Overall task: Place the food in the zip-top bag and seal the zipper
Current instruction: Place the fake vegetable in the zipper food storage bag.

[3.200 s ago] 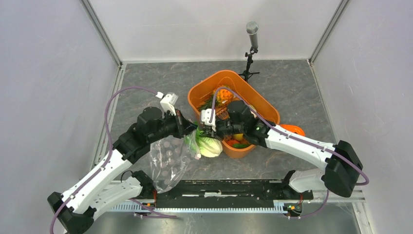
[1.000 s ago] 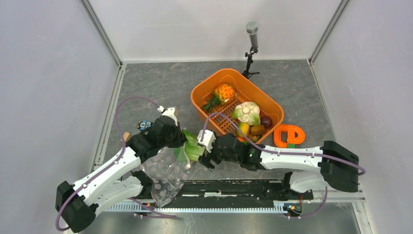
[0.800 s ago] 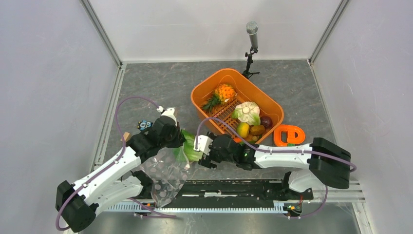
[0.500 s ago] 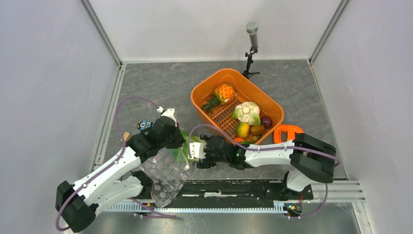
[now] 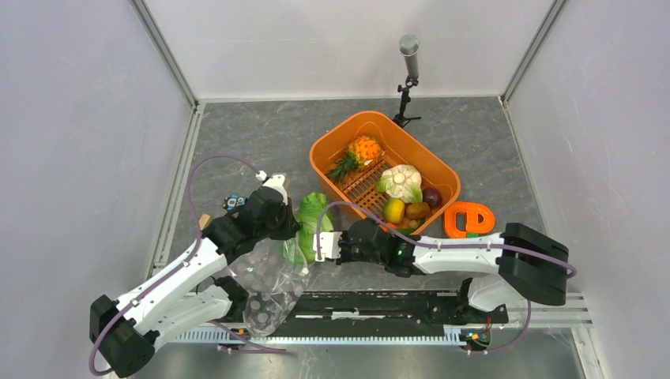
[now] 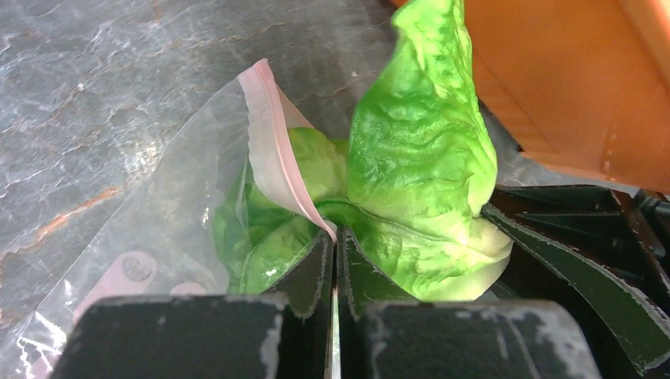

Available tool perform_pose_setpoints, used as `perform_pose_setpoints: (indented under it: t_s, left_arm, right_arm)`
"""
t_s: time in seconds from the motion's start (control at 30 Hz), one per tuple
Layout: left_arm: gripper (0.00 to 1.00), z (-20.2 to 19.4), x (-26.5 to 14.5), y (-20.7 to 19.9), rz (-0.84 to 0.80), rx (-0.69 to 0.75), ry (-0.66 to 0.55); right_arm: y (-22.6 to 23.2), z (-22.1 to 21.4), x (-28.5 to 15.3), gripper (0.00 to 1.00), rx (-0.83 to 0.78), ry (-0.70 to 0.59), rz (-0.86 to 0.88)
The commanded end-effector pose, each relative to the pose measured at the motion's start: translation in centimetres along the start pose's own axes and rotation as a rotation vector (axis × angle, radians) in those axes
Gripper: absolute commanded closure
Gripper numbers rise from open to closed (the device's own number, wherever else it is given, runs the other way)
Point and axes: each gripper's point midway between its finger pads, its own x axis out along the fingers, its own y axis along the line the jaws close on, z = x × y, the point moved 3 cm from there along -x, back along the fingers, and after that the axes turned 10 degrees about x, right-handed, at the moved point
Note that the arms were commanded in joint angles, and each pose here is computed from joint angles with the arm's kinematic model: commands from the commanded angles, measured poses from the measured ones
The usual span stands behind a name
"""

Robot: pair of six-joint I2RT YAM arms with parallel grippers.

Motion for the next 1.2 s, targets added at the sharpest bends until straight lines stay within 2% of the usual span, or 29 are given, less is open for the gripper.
perform_pose_setpoints:
  t_s: [0.0, 0.2, 0.33, 0.47, 0.73, 0.9, 1.0, 1.07, 1.17]
  left_arm:
    - [0.98, 3.5, -1.8, -2.2, -0.112, 0.069, -0.088]
    - [0.97, 7.4, -4.2, -4.9, -0.241, 0.081, -0.2]
    - [0.97, 8.9, -5.3, -6.6, -0.331, 0.097, -0.23]
    - [0.97, 9.3, -6.0, -6.7, -0.341, 0.091, -0.259]
    - [0.97, 9.8, -7.7, -6.5, -0.359, 0.074, -0.337]
    - [0.98, 9.8, -6.8, -8.1, -0.444, 0.104, -0.294]
    - [0.98, 10.2, -6.3, -8.0, -0.421, 0.137, -0.284]
    - [0.98, 10.7, -5.9, -7.2, -0.35, 0.15, -0.287]
    - [0.98, 10.9, -5.5, -8.2, -0.399, 0.18, -0.253]
  right_arm:
    - [-0.5, 6.7, -1.8, 0.95, -0.026, -0.193, 0.076]
    - [0.8, 7.2, -1.8, 0.97, -0.11, -0.088, 0.157]
    - [0.7, 6.0, -2.0, 0.98, -0.158, 0.027, 0.168]
    - [0.8, 4.2, -2.1, 0.98, -0.191, 0.141, 0.196]
    - [1.0, 3.1, -3.2, 0.98, -0.126, 0.161, 0.259]
    - [1.2, 5.1, -3.8, 0.95, -0.161, 0.151, 0.291]
    - [0.9, 4.9, -3.9, 0.95, -0.207, 0.223, 0.255]
    - [1.2, 5.3, -3.9, 0.95, -0.23, 0.209, 0.244]
    - [0.4, 5.6, -4.0, 0.95, -0.248, 0.183, 0.148]
